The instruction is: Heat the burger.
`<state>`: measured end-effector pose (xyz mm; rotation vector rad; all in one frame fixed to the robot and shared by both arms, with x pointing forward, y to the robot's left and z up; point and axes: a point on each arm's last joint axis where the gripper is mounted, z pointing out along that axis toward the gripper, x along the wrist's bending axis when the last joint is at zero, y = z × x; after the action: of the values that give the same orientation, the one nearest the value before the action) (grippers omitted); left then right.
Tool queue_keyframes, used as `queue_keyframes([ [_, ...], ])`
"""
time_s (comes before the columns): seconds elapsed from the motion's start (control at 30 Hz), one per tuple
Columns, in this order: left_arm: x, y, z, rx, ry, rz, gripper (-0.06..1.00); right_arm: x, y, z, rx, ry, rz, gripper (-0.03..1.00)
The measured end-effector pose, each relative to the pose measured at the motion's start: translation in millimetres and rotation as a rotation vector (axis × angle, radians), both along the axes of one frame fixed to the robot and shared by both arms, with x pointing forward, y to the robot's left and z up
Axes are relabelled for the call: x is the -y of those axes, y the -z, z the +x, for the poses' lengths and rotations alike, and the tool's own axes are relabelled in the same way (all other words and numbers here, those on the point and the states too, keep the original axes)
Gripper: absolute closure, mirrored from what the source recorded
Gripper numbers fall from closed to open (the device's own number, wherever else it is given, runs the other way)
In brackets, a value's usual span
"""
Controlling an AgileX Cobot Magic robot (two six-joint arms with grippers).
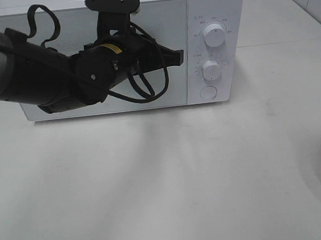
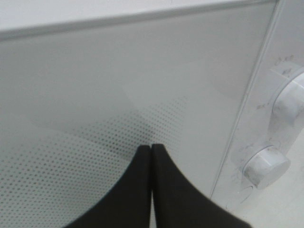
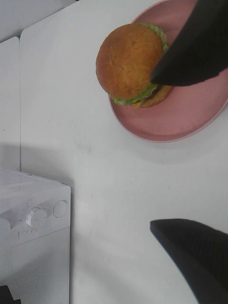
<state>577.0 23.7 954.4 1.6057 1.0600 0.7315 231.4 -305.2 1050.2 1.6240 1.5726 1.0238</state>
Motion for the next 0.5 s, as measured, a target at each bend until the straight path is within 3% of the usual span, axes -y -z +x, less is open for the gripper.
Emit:
queue_keyframes([
  [0.33, 1, 2, -4, -0.092, 0.022, 0.014, 0.94, 0, 0, 0, 0.000, 0.000, 0.000, 0.22],
  [0.5, 0, -9, -32, -0.148, 0.086, 0.027, 0.94, 0, 0, 0, 0.000, 0.000, 0.000, 0.22],
])
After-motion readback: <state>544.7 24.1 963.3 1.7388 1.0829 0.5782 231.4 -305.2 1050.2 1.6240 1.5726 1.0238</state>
